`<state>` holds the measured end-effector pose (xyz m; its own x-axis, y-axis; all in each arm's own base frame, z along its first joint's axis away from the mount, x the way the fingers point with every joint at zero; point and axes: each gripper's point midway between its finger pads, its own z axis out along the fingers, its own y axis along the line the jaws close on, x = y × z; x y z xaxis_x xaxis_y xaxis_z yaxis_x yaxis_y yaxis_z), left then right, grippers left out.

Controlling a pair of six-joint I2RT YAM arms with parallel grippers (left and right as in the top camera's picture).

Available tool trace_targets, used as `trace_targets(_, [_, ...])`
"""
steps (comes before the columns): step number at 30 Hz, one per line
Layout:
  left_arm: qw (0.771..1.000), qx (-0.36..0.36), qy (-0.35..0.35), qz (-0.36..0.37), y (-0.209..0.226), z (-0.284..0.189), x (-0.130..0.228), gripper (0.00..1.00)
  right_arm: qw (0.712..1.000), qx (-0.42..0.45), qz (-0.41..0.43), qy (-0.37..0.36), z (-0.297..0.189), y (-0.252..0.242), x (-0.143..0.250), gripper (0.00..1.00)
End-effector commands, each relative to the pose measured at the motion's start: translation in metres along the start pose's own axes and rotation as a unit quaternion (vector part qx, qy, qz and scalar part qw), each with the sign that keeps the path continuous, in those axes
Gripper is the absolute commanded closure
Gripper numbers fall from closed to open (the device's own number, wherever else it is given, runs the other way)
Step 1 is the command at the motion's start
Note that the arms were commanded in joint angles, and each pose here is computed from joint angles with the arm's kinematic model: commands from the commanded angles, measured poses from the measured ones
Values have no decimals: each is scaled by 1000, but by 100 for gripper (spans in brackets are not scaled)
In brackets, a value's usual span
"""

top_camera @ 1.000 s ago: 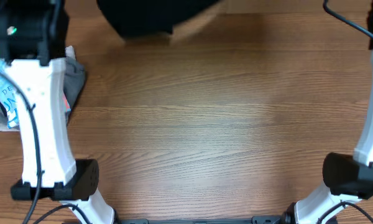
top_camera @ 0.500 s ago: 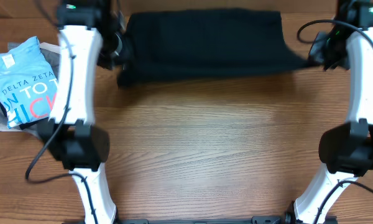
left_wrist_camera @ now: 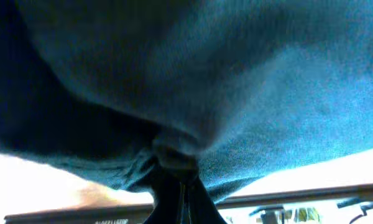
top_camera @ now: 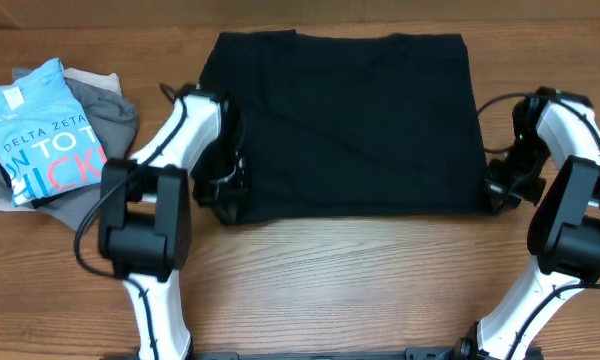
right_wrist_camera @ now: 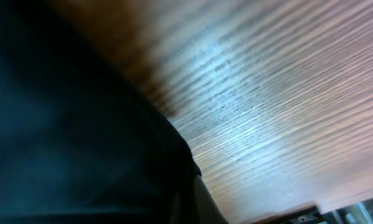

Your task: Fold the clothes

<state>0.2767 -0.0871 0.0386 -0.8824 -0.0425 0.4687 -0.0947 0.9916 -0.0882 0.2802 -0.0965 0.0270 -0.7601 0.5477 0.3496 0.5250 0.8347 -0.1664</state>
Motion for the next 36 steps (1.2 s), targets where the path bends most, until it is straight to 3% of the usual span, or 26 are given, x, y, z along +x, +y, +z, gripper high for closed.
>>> trace_targets(1, [997, 10, -77, -17, 7, -14, 27, 96, 999, -39, 14, -13, -6, 0, 16, 96])
trace_targets(4, [986, 29, -158, -31, 10, -21, 41, 96, 997, -53, 43, -47, -8, -5, 32, 96])
trace_targets(10, [970, 35, -217, -108, 28, -25, 84, 96, 988, -72, 96, -102, -13, -16, 61, 96])
trace_targets(17, [942, 43, -291, -161, 46, -33, 108, 96, 974, -102, 126, -158, -29, -24, 74, 96])
trace_targets(23, [918, 43, -351, -178, 50, -47, 87, 96, 961, -160, 76, -211, -45, 1, 48, 96])
trace_targets(28, [862, 53, -455, -216, 55, -86, 44, 96, 934, -197, 59, -292, -69, 20, 7, 96])
trace_targets(31, [841, 70, -493, -212, 49, -103, 20, 96, 916, -217, 42, -334, -83, 35, -12, 96])
trace_targets(36, [834, 66, -503, -215, 46, -100, -18, 96, 898, -231, -4, -375, -94, 66, -32, 96])
